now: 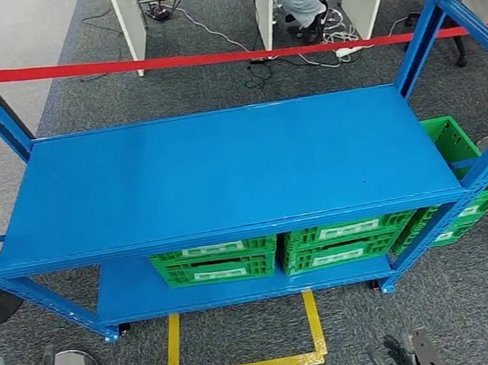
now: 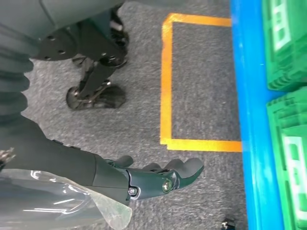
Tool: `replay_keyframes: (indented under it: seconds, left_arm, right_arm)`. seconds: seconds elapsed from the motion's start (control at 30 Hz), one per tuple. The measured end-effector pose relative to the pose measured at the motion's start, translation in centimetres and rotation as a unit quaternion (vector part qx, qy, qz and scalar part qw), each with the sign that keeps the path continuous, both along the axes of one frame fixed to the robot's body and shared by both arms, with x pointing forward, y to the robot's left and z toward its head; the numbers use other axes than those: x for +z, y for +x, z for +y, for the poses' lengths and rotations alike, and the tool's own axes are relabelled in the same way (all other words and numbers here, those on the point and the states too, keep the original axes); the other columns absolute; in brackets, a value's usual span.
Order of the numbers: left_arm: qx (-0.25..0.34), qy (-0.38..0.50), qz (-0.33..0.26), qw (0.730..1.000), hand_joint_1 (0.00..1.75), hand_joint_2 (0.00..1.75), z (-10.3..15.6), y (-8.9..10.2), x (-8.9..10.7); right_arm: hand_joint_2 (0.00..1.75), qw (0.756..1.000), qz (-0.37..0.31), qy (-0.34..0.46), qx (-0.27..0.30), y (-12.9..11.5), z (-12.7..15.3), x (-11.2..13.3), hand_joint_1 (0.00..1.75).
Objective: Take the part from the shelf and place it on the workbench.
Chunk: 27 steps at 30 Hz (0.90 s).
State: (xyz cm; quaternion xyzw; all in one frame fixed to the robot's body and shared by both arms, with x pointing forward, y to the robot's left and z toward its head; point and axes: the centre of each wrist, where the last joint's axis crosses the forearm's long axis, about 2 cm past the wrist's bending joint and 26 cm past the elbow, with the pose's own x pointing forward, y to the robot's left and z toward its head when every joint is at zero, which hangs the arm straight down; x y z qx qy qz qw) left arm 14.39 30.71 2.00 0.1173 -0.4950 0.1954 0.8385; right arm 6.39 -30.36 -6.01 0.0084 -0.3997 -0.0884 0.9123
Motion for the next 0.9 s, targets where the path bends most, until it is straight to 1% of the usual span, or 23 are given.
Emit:
replay_keyframes:
  seconds: [0.1, 0.17, 0.23, 0.27, 0.4, 0.6, 0.9]
  left_arm:
    - [-0.005, 0.027, 0.011, 1.0, 0.0, 0.0, -1.8, -2.9, 0.7]
    - [-0.011, 0.021, 0.014, 1.0, 0.0, 0.87, -3.1, -4.4, 0.7]
    - [-0.015, 0.009, 0.012, 1.0, 0.0, 1.75, -3.7, -5.1, 0.5]
    - [-0.017, 0.006, 0.011, 1.0, 0.0, 1.75, -3.8, -5.2, 0.4]
    - [-0.032, 0.011, 0.023, 0.999, 0.0, 0.0, -3.4, -5.2, -0.9]
    - [-0.071, 0.029, 0.058, 0.995, 0.0, 0.0, -2.5, -5.6, -3.2]
    - [-0.116, 0.037, 0.129, 0.984, 0.0, 0.0, -1.0, -6.6, -6.4]
  right_arm:
    - [0.0, 1.0, -0.004, -0.001, -0.014, -0.6, -0.3, -0.1, 0.0]
    - [0.87, 1.0, -0.005, -0.001, -0.018, -0.9, -0.6, -0.1, 0.0]
    - [1.75, 1.0, -0.008, -0.004, -0.021, -0.9, -0.8, -0.1, 0.0]
    - [1.75, 1.0, -0.008, -0.008, -0.021, -0.8, -0.8, -0.1, 0.0]
    - [0.0, 1.0, 0.005, -0.024, -0.017, -0.8, -1.0, -0.5, 0.0]
    - [0.0, 0.999, 0.042, -0.034, -0.004, -1.5, -1.2, -1.3, 0.0]
    - [0.0, 0.994, 0.1, -0.039, 0.019, -2.4, -1.0, -2.5, 0.0]
